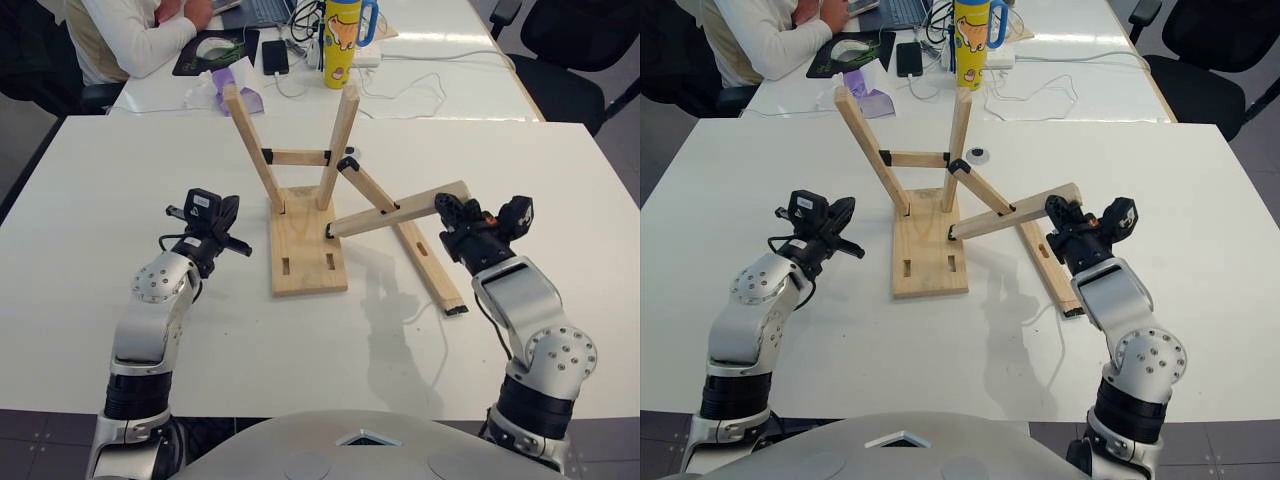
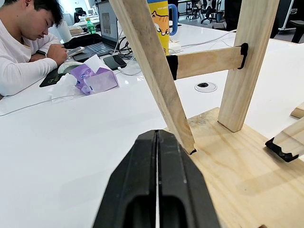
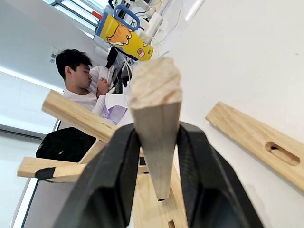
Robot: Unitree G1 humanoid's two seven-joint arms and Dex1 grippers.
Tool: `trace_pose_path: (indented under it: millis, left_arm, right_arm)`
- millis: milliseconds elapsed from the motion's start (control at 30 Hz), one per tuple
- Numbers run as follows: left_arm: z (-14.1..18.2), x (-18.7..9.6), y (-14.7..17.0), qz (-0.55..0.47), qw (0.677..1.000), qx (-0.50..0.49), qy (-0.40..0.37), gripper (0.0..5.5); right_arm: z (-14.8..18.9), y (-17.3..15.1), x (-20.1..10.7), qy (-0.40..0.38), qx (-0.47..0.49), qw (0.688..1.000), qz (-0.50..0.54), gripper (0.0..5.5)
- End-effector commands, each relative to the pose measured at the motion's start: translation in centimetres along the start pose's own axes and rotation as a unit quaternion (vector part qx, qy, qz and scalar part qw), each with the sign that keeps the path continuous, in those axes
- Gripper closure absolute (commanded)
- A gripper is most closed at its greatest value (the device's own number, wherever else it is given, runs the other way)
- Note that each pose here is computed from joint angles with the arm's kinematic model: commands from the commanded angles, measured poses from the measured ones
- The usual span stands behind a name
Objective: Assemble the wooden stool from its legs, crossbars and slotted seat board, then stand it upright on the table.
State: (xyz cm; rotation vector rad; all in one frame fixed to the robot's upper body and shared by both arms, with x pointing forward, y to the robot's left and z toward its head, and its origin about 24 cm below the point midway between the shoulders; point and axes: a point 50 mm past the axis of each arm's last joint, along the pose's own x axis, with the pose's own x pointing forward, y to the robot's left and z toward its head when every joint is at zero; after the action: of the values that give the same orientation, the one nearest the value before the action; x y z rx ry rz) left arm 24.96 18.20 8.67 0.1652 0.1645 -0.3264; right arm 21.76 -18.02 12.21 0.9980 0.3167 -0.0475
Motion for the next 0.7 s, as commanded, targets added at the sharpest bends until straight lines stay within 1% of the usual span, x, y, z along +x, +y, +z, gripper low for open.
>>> trace_pose_path:
  millis: [33,167,233,333,400,533,700]
  left_arm:
    - [-0.4,-0.5,0.1,-0.004,1.000,0.008,0.017,5.50]
    - [-0.6,-1.1,0.0,0.003,1.000,0.005,0.020,5.50]
    - [-0.7,-1.2,-0.1,0.011,1.000,0.001,0.018,5.50]
    - [-0.8,-1.6,-0.1,0.026,1.000,-0.006,0.016,5.50]
    - [-0.9,-1.7,-0.2,0.033,0.999,-0.010,0.016,5.50]
    - [-1.3,-2.1,-0.4,0.046,0.999,-0.017,0.017,5.50]
    - [-1.4,-2.3,-0.6,0.057,0.998,-0.024,0.014,5.50]
  right_arm:
    - [1.5,1.4,-0.8,-0.024,0.009,0.998,0.062,4.44]
    - [3.1,2.2,-1.3,0.004,0.007,0.992,0.122,4.44]
    - [3.2,2.0,-1.5,0.033,-0.018,0.991,0.130,4.44]
    - [2.7,1.3,-1.9,0.092,-0.069,0.985,0.125,4.44]
    - [2.6,0.7,-2.1,0.111,-0.090,0.983,0.116,4.44]
    - [2.6,0.3,-2.2,0.131,-0.109,0.979,0.110,4.44]
    - [3.0,0.2,-1.9,0.116,-0.113,0.982,0.099,4.44]
